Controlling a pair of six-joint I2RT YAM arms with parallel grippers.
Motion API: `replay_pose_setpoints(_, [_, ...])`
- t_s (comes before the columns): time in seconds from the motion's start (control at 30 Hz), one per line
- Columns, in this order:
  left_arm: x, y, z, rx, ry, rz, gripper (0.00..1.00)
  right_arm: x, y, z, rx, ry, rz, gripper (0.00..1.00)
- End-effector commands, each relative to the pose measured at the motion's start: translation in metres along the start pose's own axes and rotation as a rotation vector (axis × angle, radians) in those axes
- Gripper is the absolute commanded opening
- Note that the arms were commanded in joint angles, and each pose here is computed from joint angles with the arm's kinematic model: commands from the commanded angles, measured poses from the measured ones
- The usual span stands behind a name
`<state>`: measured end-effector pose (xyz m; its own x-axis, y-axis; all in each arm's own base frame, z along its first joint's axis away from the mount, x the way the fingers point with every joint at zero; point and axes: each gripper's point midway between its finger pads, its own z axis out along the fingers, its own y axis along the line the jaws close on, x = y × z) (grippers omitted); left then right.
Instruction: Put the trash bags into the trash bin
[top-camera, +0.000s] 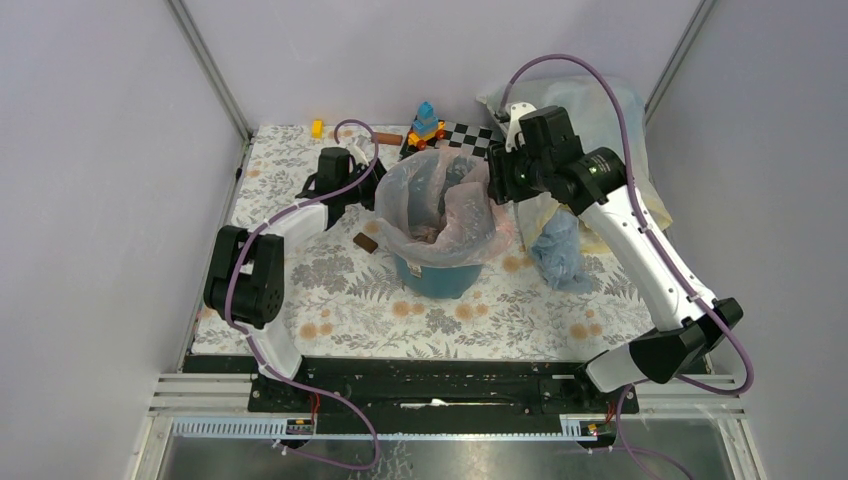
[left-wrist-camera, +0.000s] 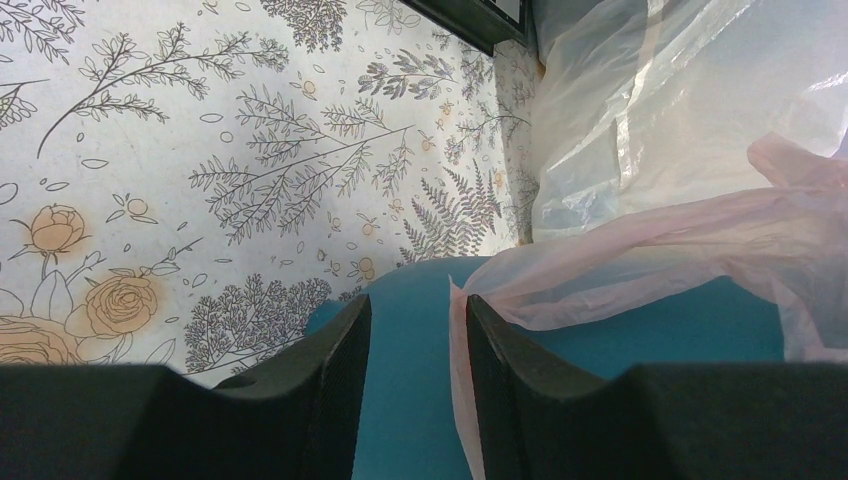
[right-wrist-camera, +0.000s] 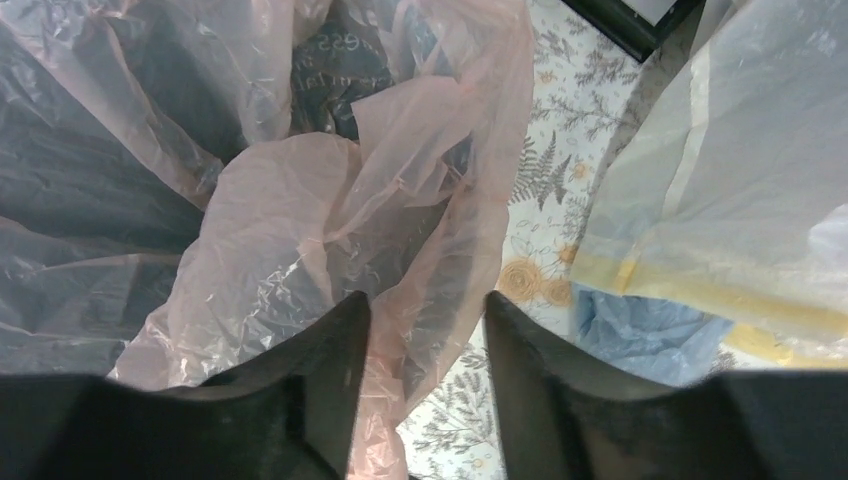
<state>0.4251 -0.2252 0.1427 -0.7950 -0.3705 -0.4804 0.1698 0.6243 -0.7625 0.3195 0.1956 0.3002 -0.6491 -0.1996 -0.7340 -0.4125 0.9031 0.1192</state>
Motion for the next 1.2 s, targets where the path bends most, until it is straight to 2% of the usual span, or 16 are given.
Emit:
replay_pose_setpoints(0.0, [-0.012, -0.019, -0.011, 0.024, -0.046, 0.056, 0.42, 0.008, -0.004, -0.004, 0.029, 0.015, -0.016, 0.42])
replay_pose_setpoints(0.07, [-0.012, -0.019, -0.012, 0.021, -0.046, 0.056, 0.42, 0.008, -0.007, -0.008, 0.042, -0.005, -0.014, 0.27])
replay_pose_setpoints(0.17, [-0.011, -0.016, -0.011, 0.014, -0.043, 0.053, 0.42, 0.010, -0.015, -0.014, 0.084, -0.028, -0.011, 0.11])
replay_pose_setpoints(0.27, [-0.009, -0.013, -0.011, 0.002, -0.039, 0.055, 0.42, 0.015, -0.027, -0.017, 0.147, -0.035, -0.002, 0.03])
replay_pose_setpoints(0.4, [-0.007, -0.008, -0.010, -0.011, -0.037, 0.052, 0.38, 0.033, -0.041, -0.010, 0.218, -0.024, 0.021, 0.03])
replay_pose_setpoints(0.53, [-0.003, -0.005, -0.010, -0.016, -0.030, 0.048, 0.21, 0.054, -0.043, 0.014, 0.219, -0.030, 0.072, 0.03])
replay_pose_setpoints(0.7, [0.001, -0.003, -0.010, -0.018, -0.022, 0.048, 0.01, 0.070, -0.030, 0.043, 0.135, -0.092, 0.166, 0.15])
replay_pose_setpoints(0.97, [0.015, 0.004, -0.009, -0.028, -0.004, 0.041, 0.00, 0.100, -0.021, 0.077, 0.064, -0.154, 0.305, 0.19])
replay_pose_setpoints(1.17, [0.023, 0.009, -0.012, -0.043, -0.005, 0.037, 0.00, 0.118, -0.032, 0.089, 0.094, -0.197, 0.360, 0.25])
